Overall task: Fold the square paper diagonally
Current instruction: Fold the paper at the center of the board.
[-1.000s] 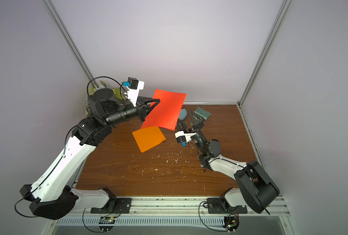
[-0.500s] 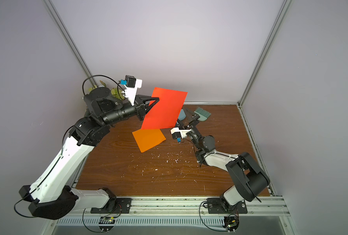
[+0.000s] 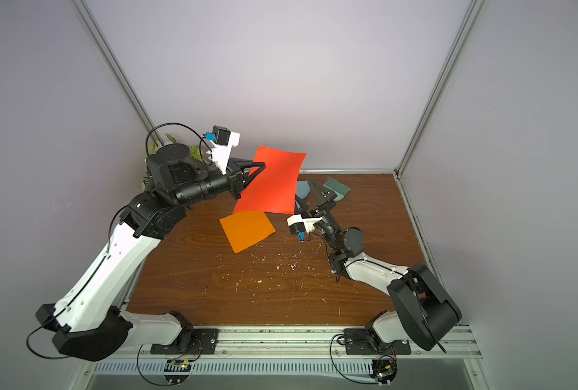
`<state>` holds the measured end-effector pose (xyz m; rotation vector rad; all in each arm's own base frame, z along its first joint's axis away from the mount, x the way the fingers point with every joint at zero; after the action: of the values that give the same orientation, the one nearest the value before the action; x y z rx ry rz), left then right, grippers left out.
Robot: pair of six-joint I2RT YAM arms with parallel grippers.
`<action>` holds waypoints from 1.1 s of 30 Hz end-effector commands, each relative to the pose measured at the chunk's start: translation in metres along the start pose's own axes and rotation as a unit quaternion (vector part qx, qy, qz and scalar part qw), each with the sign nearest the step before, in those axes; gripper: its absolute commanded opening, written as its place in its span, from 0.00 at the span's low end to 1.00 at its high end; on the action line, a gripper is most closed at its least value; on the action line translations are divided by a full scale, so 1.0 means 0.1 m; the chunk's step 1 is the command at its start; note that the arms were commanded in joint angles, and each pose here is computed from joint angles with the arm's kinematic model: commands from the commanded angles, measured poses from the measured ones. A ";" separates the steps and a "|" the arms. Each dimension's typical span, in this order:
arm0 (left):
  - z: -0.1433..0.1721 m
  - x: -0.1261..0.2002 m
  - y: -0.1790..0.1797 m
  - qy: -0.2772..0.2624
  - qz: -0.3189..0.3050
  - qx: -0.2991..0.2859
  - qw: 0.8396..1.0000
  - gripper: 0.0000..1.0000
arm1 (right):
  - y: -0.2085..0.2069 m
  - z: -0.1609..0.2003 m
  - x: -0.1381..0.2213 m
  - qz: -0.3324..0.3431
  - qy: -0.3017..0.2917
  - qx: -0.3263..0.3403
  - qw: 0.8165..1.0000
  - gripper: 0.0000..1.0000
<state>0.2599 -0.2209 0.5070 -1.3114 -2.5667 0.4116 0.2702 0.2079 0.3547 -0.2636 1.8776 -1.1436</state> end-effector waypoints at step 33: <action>0.69 -0.29 0.55 0.094 -0.019 -0.140 0.986 0.01 | 0.39 -0.46 -0.02 -0.426 -0.095 -0.144 0.888 0.27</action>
<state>0.2967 -0.2256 0.4215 -1.2503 -2.5128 -0.0065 0.2529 0.2548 0.3407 -1.2467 1.7659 -1.3338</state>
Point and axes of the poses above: each gripper's point midway between its finger pads, its own x axis back along the fingers, its own y axis along the line the jaws close on, z = x × y, the point moved 6 cm from there along x, back along the fingers, and after that the axes turned 9 degrees about x, right-handed, at the moved point
